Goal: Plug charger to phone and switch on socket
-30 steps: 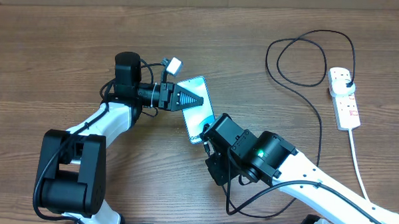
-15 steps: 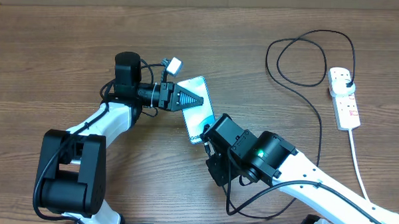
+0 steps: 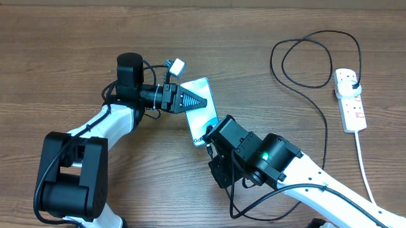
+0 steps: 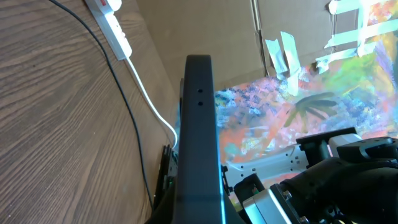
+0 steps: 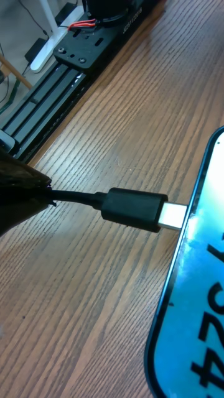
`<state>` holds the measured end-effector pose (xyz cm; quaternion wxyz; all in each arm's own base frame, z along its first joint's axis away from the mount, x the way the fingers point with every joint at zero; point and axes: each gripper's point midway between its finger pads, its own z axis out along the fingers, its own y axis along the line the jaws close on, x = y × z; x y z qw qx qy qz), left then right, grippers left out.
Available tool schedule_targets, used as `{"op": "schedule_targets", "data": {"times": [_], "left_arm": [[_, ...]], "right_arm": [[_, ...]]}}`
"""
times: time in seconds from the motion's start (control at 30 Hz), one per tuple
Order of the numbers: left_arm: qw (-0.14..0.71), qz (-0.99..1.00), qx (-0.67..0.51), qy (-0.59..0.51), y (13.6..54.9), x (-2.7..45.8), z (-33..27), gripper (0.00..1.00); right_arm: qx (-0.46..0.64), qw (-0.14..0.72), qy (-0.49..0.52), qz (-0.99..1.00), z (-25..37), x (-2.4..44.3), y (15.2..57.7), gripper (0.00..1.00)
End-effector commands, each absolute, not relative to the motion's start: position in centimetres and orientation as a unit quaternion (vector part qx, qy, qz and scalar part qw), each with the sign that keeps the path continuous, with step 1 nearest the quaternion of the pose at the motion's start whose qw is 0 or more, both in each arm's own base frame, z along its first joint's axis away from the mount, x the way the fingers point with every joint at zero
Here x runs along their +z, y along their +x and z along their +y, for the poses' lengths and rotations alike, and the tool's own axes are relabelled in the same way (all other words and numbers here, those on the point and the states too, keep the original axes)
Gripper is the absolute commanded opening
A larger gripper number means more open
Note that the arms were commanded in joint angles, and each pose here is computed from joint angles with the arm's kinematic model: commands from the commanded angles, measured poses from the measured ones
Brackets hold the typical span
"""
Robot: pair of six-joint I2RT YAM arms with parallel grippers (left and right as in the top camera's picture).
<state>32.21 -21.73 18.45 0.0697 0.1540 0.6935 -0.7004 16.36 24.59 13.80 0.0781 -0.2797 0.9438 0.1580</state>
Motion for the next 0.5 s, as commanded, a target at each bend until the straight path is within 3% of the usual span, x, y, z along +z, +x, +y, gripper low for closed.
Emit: {"op": "schedule_targets", "data": {"times": [0.0,0.47], "left_arm": [[0.064,0.687,-0.706,0.159,31.91,18.49,-21.49,0.04],[0.063,0.687,-0.706,0.159,31.9,18.49,-21.5,0.04]], "right_arm": [[0.158,0.083,-0.279,0.944,24.44,13.95,16.53,0.04],[0.149,0.081,-0.278,0.945,24.1,13.83,16.51,0.04]]}}
